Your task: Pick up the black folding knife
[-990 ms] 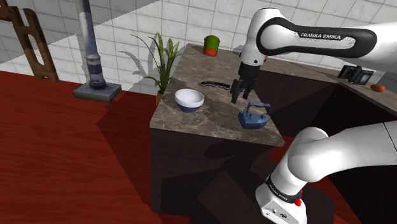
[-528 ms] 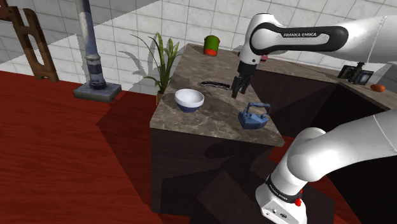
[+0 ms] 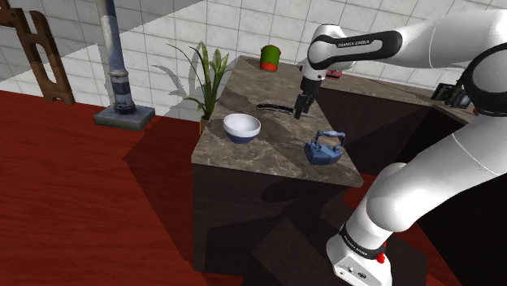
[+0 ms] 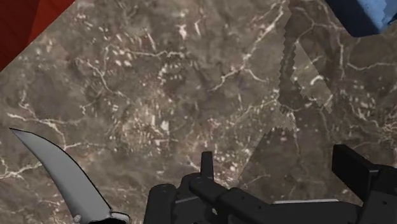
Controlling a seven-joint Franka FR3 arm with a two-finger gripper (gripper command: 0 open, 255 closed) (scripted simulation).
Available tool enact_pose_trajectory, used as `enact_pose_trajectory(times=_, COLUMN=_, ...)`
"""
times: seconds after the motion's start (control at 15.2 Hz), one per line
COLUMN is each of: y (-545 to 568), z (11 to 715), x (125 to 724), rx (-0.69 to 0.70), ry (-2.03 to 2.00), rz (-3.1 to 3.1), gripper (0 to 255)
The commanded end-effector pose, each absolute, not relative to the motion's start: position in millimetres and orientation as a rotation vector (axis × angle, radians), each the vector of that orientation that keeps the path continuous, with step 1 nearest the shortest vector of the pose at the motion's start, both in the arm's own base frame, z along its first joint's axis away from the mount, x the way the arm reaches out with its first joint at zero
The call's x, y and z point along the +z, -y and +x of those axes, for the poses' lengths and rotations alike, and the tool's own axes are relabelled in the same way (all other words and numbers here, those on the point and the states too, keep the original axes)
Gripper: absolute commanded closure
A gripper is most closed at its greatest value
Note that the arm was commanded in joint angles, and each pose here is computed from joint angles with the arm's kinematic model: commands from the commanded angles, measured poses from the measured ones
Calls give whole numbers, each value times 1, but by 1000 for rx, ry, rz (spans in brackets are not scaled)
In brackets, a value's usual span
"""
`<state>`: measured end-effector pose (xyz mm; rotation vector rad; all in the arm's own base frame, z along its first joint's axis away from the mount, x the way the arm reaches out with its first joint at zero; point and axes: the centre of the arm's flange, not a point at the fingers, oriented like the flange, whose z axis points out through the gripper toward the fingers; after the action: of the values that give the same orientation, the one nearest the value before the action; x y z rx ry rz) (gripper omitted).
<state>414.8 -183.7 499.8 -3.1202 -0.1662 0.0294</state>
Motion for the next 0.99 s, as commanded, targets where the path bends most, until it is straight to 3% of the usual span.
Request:
enact_pose_trajectory(times=0.0, y=204, z=428, x=495, rx=21, ry=211, rz=-3123, gripper=0)
enact_pose_trajectory(times=0.92, y=334, z=547, x=468, rx=-36, ry=498, rz=-3117, gripper=0)
